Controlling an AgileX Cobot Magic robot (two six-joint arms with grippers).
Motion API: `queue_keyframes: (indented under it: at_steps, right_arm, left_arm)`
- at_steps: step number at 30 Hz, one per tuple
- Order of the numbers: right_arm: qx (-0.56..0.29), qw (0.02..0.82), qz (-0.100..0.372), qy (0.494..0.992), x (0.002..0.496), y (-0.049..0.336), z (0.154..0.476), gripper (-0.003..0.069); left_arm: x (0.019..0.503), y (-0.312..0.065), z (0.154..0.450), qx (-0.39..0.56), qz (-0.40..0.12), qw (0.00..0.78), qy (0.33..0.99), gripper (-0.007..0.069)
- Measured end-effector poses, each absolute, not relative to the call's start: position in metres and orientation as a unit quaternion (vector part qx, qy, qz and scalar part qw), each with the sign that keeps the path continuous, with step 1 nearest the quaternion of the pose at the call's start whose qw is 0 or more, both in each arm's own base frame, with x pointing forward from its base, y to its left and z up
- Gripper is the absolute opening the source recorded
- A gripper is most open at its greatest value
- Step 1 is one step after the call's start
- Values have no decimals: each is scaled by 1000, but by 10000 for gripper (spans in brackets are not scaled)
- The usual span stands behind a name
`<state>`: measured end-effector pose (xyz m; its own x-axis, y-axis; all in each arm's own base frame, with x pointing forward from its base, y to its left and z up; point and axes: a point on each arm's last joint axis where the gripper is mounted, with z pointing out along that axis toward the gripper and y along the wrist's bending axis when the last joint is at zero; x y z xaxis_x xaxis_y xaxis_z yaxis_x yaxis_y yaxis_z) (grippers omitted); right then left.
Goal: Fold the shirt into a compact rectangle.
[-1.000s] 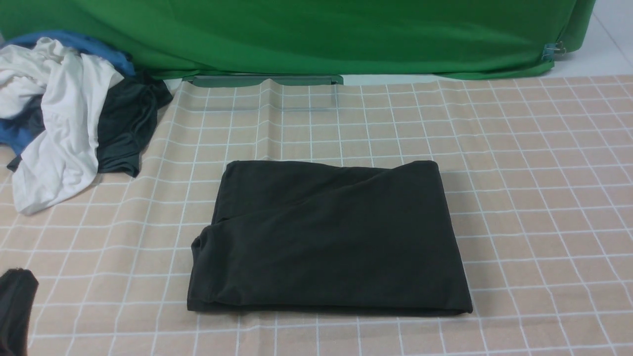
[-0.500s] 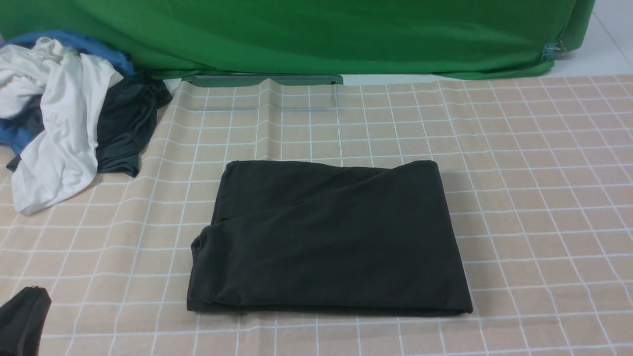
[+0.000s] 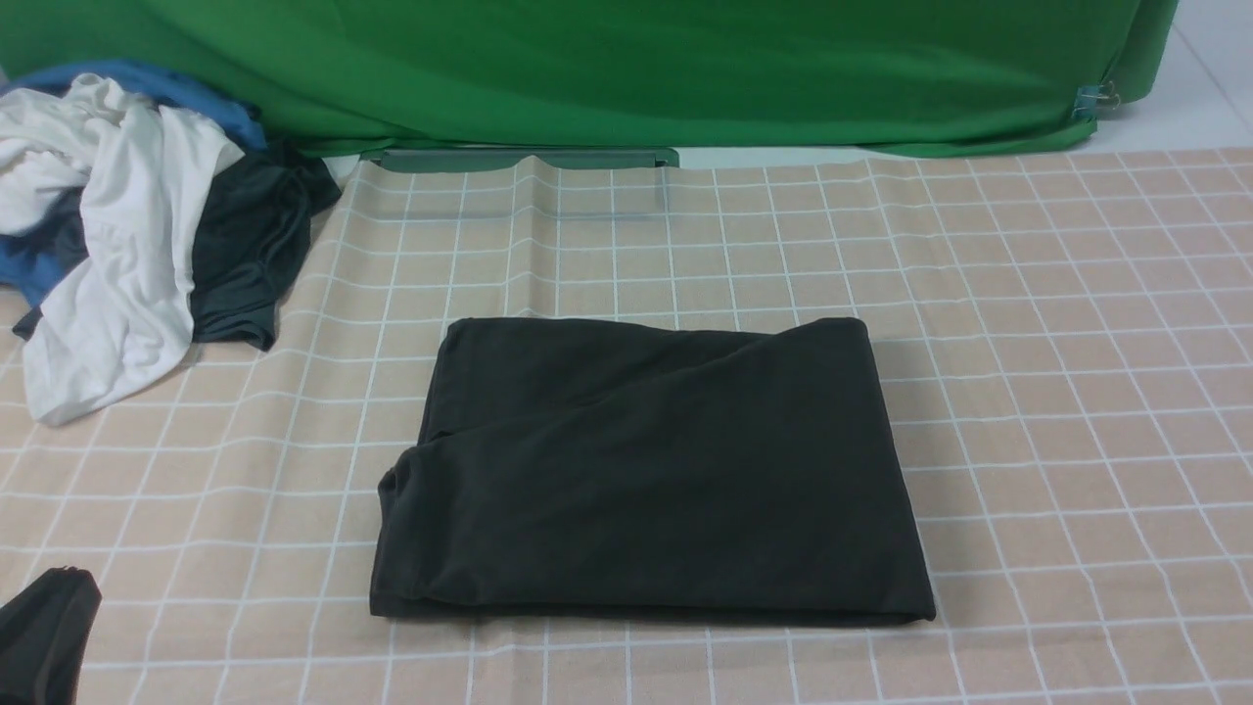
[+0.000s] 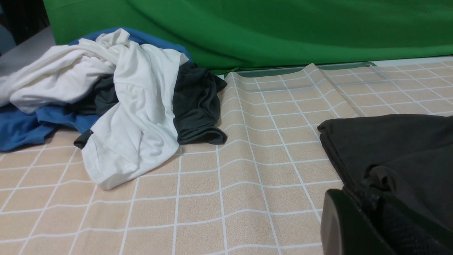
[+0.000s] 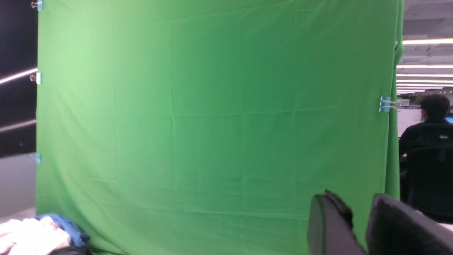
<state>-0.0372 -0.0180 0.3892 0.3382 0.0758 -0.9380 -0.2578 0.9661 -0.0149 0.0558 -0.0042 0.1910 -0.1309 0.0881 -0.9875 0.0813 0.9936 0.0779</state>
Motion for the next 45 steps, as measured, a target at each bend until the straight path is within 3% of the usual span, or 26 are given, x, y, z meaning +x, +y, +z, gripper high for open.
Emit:
queue_keyframes:
  at_steps: [6,13,20,31,45]
  right_arm:
    - [-79,801,87,587,-16,-9,365,217]
    - [-53,748,26,661,38,3,273,217]
    - [-39,684,-13,728,56,1,203,227]
    - [-2,650,-51,758,55,-5,190,236]
    - [-9,646,-75,760,55,-7,189,236]
  left_arm:
    - [56,-4,191,56,3,657,752,20]
    - [56,-4,191,56,3,657,752,20]
    - [56,-4,191,56,3,657,752,20]
    - [56,-4,191,56,3,657,752,20]
    - [56,-4,191,56,3,657,752,20]
